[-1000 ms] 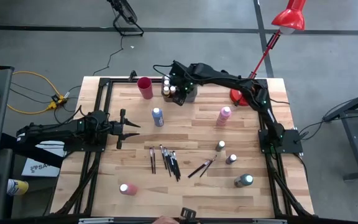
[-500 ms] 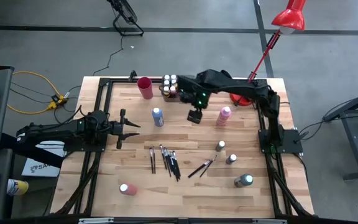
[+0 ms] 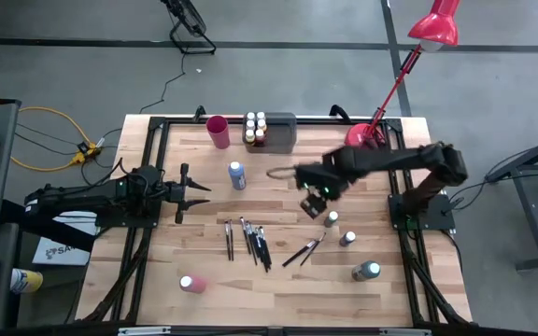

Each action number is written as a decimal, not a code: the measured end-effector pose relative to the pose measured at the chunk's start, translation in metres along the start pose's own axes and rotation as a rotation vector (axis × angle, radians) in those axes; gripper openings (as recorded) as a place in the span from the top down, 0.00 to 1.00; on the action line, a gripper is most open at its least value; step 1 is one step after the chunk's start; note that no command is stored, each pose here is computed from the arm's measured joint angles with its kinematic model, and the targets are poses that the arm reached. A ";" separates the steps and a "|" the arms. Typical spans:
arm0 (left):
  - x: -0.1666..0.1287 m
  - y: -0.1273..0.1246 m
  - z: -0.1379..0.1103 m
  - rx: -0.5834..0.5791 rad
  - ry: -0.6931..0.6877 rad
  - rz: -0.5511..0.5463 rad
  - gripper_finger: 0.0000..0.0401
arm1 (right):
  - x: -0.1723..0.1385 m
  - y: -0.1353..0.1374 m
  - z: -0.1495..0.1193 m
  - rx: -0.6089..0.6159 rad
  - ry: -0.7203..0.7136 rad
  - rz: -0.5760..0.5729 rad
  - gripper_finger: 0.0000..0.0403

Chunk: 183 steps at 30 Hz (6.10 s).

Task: Pick & Place Paint Supplies
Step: Put the green paint bottle into the black bin

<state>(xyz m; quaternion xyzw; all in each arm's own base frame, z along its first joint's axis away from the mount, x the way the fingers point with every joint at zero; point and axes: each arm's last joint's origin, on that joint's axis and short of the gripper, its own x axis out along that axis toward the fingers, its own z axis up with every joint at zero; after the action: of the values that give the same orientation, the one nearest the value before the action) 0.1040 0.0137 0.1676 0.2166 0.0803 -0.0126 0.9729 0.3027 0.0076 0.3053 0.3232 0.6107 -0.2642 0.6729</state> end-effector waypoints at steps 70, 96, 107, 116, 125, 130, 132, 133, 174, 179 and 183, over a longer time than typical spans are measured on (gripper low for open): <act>0.000 0.000 0.000 0.000 0.000 -0.001 0.63 | -0.016 -0.008 0.045 0.077 -0.301 0.229 0.72; 0.000 0.000 0.000 0.000 0.000 -0.002 0.63 | 0.007 -0.093 0.225 -0.417 -0.423 -0.119 0.71; 0.000 0.000 0.000 0.000 0.000 -0.002 0.63 | 0.029 -0.099 0.264 -0.377 -0.358 -0.132 0.71; 0.000 0.000 0.000 0.000 0.000 -0.002 0.63 | 0.060 -0.107 0.279 -0.356 -0.313 -0.160 0.71; 0.000 0.000 0.000 0.000 0.000 -0.002 0.63 | 0.068 -0.104 0.287 -0.360 -0.365 -0.136 0.71; 0.000 0.000 0.000 0.000 0.001 0.001 0.63 | 0.070 -0.105 0.288 -0.359 -0.360 -0.136 0.71; 0.000 0.000 0.000 0.000 0.001 0.000 0.63 | 0.070 -0.105 0.288 -0.358 -0.360 -0.136 0.71; 0.000 0.000 0.000 0.000 0.001 0.001 0.63 | 0.070 -0.105 0.288 -0.358 -0.359 -0.135 0.71; 0.000 0.000 0.000 0.000 0.000 -0.002 0.63 | 0.070 -0.106 0.292 -0.294 -0.402 -0.114 0.45; 0.000 0.000 0.000 0.000 0.000 -0.001 0.63 | 0.071 -0.109 0.279 -0.200 -0.268 -0.077 0.46; 0.000 0.000 0.000 0.000 0.000 -0.001 0.63 | 0.073 -0.108 0.273 -0.179 -0.206 -0.039 0.46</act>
<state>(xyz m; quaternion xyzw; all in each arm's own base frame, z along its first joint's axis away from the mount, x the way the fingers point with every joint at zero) 0.1040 0.0137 0.1675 0.2167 0.0804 -0.0133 0.9728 0.4081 -0.2671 0.2330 0.2211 0.5657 -0.2531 0.7530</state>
